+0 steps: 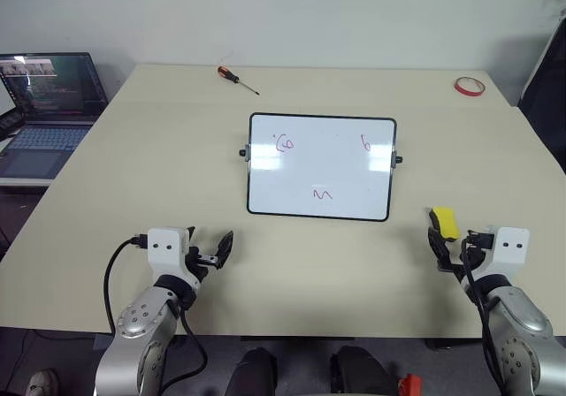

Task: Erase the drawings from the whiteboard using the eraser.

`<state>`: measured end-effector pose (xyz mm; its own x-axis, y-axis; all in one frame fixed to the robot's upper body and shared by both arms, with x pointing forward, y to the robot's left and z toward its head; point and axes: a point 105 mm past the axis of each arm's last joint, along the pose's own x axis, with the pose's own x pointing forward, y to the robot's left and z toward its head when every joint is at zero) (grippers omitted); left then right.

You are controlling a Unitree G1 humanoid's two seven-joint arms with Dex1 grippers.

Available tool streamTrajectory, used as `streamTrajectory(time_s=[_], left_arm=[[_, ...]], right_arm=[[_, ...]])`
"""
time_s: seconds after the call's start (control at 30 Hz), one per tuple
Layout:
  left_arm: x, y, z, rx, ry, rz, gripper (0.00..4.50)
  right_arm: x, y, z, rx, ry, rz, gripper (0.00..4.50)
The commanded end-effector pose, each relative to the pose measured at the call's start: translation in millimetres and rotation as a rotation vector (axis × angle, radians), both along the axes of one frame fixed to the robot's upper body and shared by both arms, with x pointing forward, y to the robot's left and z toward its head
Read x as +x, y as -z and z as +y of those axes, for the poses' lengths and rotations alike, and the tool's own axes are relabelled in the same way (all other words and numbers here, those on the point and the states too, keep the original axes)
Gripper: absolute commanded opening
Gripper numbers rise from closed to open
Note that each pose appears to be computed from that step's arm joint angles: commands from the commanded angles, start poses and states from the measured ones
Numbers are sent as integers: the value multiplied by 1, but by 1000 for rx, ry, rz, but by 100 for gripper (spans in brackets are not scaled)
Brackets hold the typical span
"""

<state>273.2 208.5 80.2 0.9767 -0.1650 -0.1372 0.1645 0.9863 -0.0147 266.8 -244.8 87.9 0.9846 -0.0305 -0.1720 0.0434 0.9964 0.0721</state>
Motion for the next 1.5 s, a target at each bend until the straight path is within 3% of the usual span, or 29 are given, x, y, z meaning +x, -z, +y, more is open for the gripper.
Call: streamTrajectory(time_s=[0.03, 0.4, 0.53, 0.73, 1.1, 1.5], left_arm=[[5, -24, 4, 37, 8, -88, 450], [13, -50, -24, 31, 240, -125, 450], [-2, -56, -60, 4, 503, -108, 450], [-20, -65, -94, 129, 864, -91, 450], [0, -80, -117, 217, 1036, -157, 450], [-4, -74, -117, 211, 1063, -140, 450]], right_arm=[[7, -11, 0, -10, -12, -47, 448], [22, -12, 4, 34, -30, -57, 448], [26, -12, 8, 40, -42, -57, 448], [33, -10, 16, 50, -71, -50, 448], [49, -12, 17, 25, -85, -38, 448], [37, -26, 10, -15, -32, -62, 448]])
